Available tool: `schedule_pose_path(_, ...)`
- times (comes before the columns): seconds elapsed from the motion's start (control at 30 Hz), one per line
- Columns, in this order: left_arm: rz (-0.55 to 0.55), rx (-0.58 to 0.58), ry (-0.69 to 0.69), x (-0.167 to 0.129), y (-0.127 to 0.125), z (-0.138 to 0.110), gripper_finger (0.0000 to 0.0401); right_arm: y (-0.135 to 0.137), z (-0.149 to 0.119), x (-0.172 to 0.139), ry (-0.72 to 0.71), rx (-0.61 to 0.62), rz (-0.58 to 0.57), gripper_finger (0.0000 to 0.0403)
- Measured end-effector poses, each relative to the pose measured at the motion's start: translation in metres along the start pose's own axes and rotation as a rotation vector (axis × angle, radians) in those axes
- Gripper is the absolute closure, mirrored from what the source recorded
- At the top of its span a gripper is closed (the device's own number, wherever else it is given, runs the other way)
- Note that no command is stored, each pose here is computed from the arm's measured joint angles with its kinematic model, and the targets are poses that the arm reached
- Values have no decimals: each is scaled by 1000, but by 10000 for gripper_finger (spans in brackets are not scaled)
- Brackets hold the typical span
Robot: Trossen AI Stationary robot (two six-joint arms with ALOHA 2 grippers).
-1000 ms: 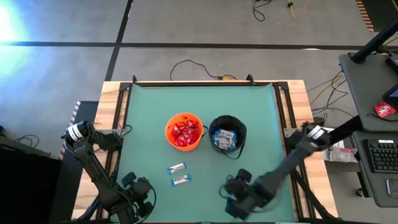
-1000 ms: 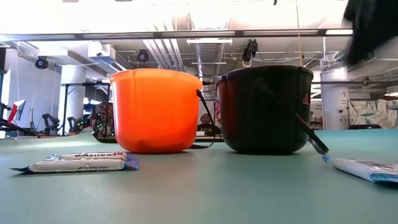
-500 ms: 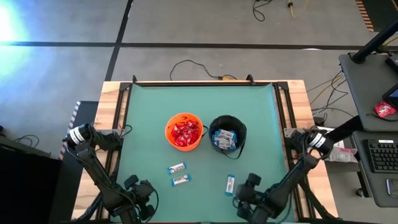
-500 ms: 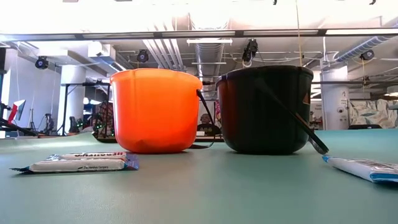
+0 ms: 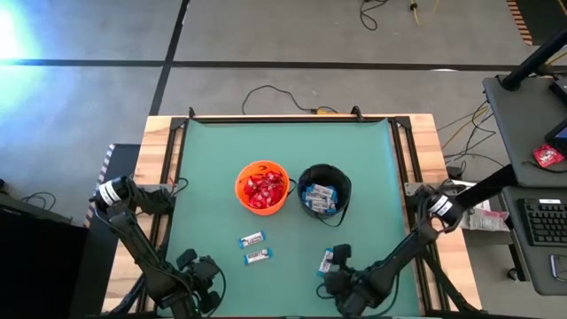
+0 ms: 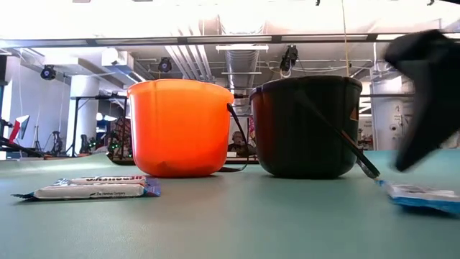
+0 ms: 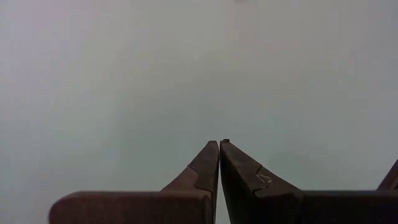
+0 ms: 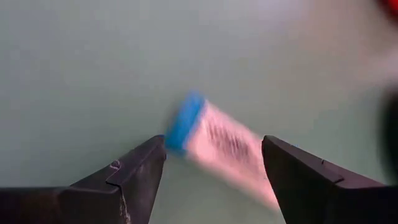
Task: Sort candy by brand, put in halloween buckets
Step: Put the white chocolate into the black bucket
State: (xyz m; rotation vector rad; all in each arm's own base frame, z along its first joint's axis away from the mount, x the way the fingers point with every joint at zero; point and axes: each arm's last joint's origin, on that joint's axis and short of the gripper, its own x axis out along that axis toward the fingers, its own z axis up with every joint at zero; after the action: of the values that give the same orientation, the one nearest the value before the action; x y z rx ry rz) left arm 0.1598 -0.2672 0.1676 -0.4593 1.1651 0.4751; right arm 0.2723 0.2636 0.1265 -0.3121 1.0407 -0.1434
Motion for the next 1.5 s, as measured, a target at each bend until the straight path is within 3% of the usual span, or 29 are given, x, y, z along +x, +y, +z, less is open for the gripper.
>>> schedule_pose_path(0.17, 12, -2, -16, 3, 0, 2, 401, -11, 26, 18, -117, 89, -2, 142)
schedule_pose_path(0.33, 14, -9, -17, 4, 0, 4, 401, -38, 41, 31, -77, 211, 4, 147)
schedule_pose_path(0.43, 9, -20, -9, 3, -1, 3, 401, -49, 47, 14, -95, 150, 19, 155)
schedule_pose_path(0.63, 1, -23, -4, 2, -2, 4, 401, -48, 33, -26, -20, -112, 213, 161)
schedule_pose_path(0.77, 9, -22, -22, 2, -2, 4, 401, -45, 18, -22, 27, -224, 262, 150)
schedule_pose_path(1.0, 11, -46, -28, 3, -2, 6, 401, -46, 19, 8, -6, -236, 249, 137)
schedule_pose_path(1.13, 11, -49, -28, 3, -2, 7, 401, -54, 25, 21, -9, -188, 229, 141)
schedule_pose_path(1.33, 7, -73, -28, 3, -2, 8, 401, -77, 32, 23, -12, 10, 116, 155)
schedule_pose_path(1.5, -6, -96, -25, 3, -3, 7, 401, -84, 13, 9, -60, 129, 176, 161)
